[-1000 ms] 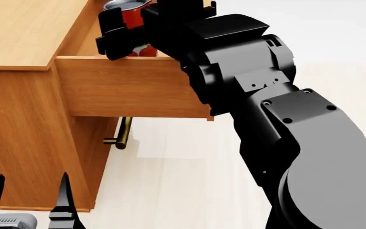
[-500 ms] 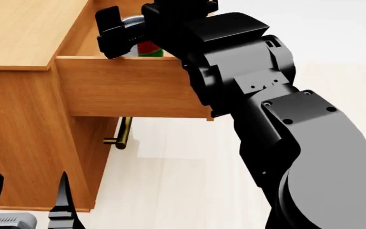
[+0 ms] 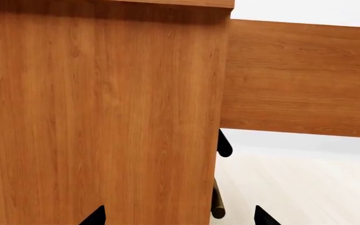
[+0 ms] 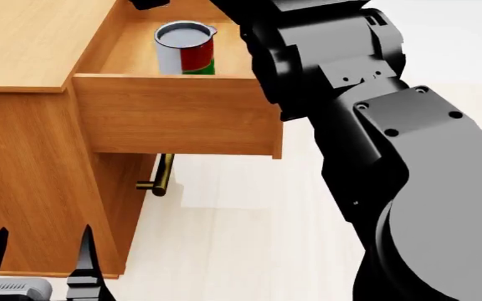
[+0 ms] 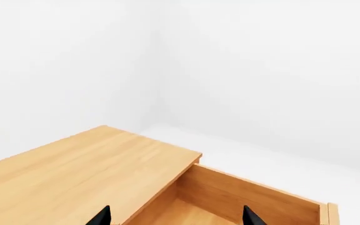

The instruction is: Put the ketchup in the top drawer of the cabinet.

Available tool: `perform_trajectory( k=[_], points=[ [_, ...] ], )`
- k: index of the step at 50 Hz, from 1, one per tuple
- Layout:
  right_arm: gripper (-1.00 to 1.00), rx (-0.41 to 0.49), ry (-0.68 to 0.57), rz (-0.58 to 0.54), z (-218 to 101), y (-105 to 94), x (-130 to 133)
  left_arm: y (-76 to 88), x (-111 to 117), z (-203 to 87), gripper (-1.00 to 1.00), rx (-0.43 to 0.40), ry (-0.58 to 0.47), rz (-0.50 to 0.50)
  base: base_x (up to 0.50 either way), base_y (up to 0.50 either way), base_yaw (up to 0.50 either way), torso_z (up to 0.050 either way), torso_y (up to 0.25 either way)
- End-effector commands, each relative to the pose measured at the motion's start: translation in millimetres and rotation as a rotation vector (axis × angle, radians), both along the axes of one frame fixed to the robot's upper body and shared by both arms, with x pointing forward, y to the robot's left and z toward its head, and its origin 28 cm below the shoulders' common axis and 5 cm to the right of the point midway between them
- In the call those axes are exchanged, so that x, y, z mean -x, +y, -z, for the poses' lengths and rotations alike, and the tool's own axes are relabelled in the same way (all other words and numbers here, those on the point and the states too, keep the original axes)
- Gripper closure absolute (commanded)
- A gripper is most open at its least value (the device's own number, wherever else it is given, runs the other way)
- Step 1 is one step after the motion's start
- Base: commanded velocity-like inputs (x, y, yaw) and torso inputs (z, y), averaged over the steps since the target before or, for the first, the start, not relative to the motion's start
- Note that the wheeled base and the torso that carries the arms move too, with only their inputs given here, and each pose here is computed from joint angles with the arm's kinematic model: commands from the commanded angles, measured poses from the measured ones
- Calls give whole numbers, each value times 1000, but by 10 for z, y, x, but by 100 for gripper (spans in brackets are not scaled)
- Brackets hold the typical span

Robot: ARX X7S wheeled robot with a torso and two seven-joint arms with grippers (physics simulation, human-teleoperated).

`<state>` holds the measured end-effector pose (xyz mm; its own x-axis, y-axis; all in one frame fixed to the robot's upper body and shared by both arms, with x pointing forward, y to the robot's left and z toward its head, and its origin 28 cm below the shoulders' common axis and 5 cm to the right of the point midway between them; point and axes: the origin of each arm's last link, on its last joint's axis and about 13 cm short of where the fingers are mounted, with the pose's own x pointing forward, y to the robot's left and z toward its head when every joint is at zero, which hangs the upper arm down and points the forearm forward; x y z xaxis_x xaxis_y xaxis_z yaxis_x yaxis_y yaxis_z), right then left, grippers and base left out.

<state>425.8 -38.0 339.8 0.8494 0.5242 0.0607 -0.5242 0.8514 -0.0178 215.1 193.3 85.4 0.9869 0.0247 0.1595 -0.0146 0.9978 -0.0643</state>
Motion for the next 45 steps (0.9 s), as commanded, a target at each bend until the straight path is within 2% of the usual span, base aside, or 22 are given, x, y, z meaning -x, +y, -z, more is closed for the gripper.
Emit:
perform_trajectory(
  k=[1,4,11,20,21,22,27,34,45],
  points=[
    [-100,-59,-75,43,-243,-33,21,-4,-9,-3,-100,0,0,3,0,0,0,0,0],
    [-100,-101,-109,72,-307,-46,22,-12,-19,19,-100,0,5,7,0,0,0,0,0],
    [-100,-136,-152,64,-456,-73,45,-18,-17,7,-100,3,2,11,0,0,0,0,0],
    [-100,-120,-187,44,-530,-131,63,-21,-12,-13,-100,6,-1,15,0,0,0,0,0],
    [-100,-114,-194,83,-502,-238,100,-23,-13,-13,-100,4,-1,15,0,0,0,0,0],
    [-100,-105,-191,53,-472,-195,167,-23,-13,-13,-100,4,-2,15,0,0,0,0,0],
    [-100,-86,-188,83,-307,-374,417,-27,-7,-32,-100,4,-6,19,0,0,0,0,0],
    [-100,-125,-175,114,-58,-584,690,-26,-15,-18,-100,3,-6,16,0,0,0,0,0],
    [-100,-145,-263,198,188,-734,1080,-18,-15,-37,-100,4,-11,15,0,0,0,0,0]
  ],
)
